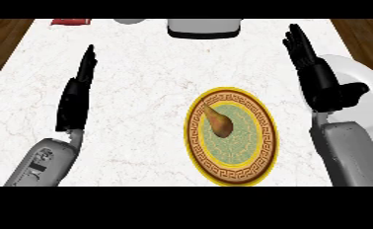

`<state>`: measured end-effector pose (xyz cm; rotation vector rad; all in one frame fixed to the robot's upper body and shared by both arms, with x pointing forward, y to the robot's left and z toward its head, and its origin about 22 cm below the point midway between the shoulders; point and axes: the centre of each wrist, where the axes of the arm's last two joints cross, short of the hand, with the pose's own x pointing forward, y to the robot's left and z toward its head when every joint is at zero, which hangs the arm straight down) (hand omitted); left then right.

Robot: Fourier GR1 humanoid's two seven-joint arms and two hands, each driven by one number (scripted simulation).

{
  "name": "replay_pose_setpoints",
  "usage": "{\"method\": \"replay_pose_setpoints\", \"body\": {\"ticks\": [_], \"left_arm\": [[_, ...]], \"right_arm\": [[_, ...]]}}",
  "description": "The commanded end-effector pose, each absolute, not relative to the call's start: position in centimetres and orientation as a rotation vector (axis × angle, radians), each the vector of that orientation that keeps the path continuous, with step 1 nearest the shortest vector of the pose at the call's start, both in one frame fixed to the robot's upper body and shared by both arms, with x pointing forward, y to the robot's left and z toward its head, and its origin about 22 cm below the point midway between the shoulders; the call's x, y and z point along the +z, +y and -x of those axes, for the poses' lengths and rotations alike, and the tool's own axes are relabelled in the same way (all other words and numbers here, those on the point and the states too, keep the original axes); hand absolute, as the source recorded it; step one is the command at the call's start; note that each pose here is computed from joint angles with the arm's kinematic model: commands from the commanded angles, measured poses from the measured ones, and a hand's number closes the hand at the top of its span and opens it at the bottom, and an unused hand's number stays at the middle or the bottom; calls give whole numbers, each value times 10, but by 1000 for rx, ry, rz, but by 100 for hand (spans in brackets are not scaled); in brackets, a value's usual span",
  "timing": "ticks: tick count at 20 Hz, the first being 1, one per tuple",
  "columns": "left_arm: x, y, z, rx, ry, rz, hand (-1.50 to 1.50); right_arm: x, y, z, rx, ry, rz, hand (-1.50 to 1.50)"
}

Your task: Pick the pear from the plate and place it in the plate

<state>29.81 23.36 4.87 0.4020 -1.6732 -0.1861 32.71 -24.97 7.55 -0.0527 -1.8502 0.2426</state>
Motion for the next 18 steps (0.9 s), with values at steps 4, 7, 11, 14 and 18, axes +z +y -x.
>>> {"method": "replay_pose_setpoints", "body": {"ticks": [4,7,11,14,18], "left_arm": [[46,225,-300,-180,-1612,-267,0],[29,218,-292,-207,-1524,-209,0],[39,231,-301,-157,-1465,-126,0],[38,246,-302,-140,-1455,-123,0],[23,247,-288,-153,-1447,-99,0]], "right_arm": [[67,-181,-344,659,-1626,-480,150],[144,-175,-350,1211,-1838,-257,150],[41,-204,-366,765,-1616,-631,-150],[37,-216,-376,926,-1527,-777,-150],[47,-217,-388,1204,-1454,-754,-150]]}}
